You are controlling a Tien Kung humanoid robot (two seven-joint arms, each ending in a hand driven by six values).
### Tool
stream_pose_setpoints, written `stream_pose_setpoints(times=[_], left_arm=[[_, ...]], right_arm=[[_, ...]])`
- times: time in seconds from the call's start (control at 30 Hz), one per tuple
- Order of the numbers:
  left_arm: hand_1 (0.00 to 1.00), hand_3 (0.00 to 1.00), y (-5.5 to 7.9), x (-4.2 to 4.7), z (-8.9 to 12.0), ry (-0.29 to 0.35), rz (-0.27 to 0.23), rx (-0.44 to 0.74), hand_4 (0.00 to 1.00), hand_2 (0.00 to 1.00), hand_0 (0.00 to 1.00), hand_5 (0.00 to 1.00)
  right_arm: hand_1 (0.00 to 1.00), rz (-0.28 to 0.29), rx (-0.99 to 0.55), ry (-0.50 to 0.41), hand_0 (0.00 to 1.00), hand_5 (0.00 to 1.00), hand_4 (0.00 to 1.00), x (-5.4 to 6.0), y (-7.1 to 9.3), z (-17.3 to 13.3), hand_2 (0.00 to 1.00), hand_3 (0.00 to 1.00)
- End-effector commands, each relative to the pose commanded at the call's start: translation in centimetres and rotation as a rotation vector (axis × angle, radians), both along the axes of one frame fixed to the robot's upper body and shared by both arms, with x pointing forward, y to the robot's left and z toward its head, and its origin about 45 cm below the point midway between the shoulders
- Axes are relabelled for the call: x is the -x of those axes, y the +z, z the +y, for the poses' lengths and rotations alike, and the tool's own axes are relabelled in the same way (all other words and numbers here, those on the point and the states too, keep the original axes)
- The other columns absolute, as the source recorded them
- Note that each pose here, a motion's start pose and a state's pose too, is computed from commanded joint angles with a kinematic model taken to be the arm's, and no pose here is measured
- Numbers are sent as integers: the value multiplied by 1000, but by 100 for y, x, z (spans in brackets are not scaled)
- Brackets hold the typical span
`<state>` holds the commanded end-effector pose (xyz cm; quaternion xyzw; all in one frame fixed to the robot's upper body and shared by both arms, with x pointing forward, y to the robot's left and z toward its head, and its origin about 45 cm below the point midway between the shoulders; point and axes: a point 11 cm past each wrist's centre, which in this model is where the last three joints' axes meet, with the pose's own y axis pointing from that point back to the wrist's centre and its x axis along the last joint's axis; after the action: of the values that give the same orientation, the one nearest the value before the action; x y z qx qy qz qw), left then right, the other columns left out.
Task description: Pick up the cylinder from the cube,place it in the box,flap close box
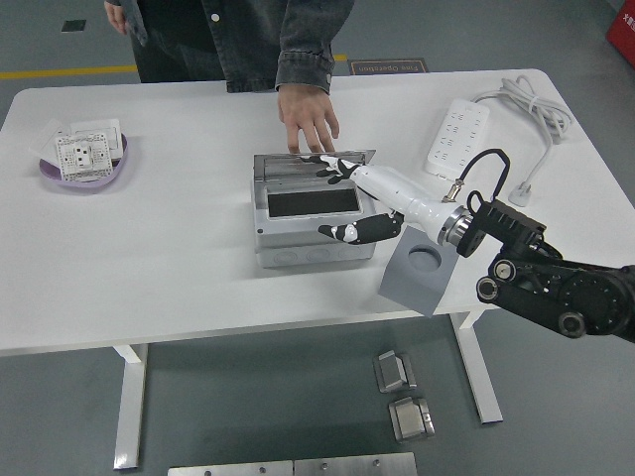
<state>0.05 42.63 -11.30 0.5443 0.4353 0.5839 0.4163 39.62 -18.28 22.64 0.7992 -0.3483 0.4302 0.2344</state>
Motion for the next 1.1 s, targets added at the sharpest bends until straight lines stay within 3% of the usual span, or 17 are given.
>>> stream_pose_setpoints(times=[0.2, 0.37, 0.47, 0.5, 0.53, 0.63, 0.8, 1.1], left_arm=[[663, 581, -3, 7, -11, -5, 8, 3, 548, 551, 640, 228], [662, 582, -7, 0, -25, -9, 12, 7, 549, 551, 641, 227], [662, 582, -8, -16, -32, -12, 11, 9, 549, 551, 641, 227], [662, 582, -8, -25, -33, -14, 10, 9, 549, 551, 641, 227], [661, 581, -8, -33, -33, -15, 9, 10, 549, 551, 641, 227], [661, 581, -7, -54, -34, -18, 5, 10, 549, 551, 641, 227], [661, 580, -9, -69, -43, -21, 1, 13, 546, 551, 641, 229], [661, 580, -5, -56, -25, -13, -5, 10, 545, 551, 642, 230]], right_arm=[[799, -90, 3, -4, 860, 414, 756, -154, 371, -1, 866, 998], [793, -112, 4, -16, 861, 419, 753, -317, 505, 22, 866, 998], [793, -90, -7, -11, 861, 419, 753, -405, 463, 120, 866, 998], [793, -75, -12, -8, 861, 419, 753, -432, 424, 170, 866, 998], [746, -60, -14, -13, 793, 431, 753, -467, 375, 193, 859, 993], [746, -20, -16, -29, 793, 431, 753, -517, 227, 220, 859, 993], [739, 30, 12, -102, 788, 438, 756, -581, -32, 13, 852, 988], [741, 32, 66, -91, 797, 455, 751, -319, -122, -239, 850, 984]])
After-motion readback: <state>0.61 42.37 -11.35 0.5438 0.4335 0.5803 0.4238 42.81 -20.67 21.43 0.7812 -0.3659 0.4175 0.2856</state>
